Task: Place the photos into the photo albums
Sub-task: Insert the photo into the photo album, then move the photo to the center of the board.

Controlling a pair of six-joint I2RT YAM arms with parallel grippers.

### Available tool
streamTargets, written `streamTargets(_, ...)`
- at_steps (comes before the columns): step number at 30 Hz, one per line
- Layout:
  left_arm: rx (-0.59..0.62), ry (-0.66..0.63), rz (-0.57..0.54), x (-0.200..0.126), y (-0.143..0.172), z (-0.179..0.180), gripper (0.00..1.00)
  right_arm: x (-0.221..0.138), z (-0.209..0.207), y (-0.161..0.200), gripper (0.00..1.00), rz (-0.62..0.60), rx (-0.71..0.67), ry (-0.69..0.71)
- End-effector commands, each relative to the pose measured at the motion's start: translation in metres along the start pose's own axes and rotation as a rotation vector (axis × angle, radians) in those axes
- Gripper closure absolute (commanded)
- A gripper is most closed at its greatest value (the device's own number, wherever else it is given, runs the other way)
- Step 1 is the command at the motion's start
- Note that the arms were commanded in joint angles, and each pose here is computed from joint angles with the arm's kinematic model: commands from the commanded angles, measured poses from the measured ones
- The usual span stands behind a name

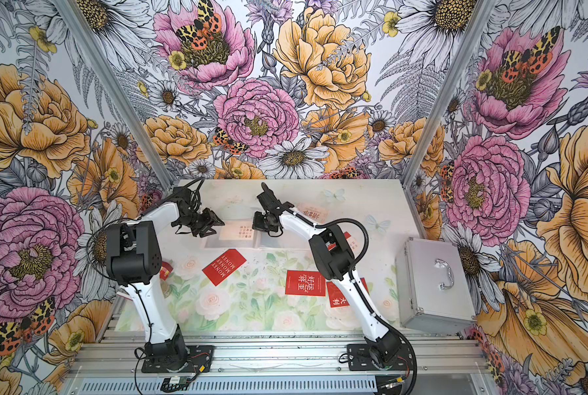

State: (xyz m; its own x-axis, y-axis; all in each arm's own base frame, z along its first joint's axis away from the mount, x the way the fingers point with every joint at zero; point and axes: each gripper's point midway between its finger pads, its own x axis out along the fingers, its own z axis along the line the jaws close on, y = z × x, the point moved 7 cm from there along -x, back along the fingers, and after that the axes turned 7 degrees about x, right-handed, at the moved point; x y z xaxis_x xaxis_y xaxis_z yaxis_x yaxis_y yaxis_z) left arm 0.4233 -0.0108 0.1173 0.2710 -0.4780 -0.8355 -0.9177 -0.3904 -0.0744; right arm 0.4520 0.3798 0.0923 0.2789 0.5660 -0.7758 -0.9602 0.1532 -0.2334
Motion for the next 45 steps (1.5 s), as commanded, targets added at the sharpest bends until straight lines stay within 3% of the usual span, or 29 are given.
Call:
streamTargets(1, 0.004, 0.03, -0.003, -0.002, -0.004, -0.006, 0.48, 0.01, 0.01, 0.005, 1.0, 0.017, 0.003, -0.028)
streamTargets(13, 0.004, 0.027, -0.004, -0.001, -0.004, -0.005, 0.48, 0.017, 0.022, 0.011, 1.0, 0.039, -0.008, -0.06)
streamTargets(26, 0.016, 0.017, -0.035, -0.011, -0.006, -0.007, 0.48, -0.059, 0.026, 0.007, 0.98, -0.081, -0.099, 0.043)
streamTargets(32, 0.034, 0.007, -0.06, -0.02, -0.005, -0.011, 0.48, -0.081, 0.027, 0.022, 0.96, -0.074, -0.119, 0.054)
streamTargets(39, 0.088, -0.096, -0.096, -0.033, 0.012, -0.011, 0.48, -0.093, 0.011, 0.047, 0.95, -0.055, -0.124, 0.07)
streamTargets(45, 0.149, -0.221, -0.112, -0.037, 0.049, -0.016, 0.48, -0.106, -0.006, 0.068, 0.95, -0.048, -0.107, 0.059)
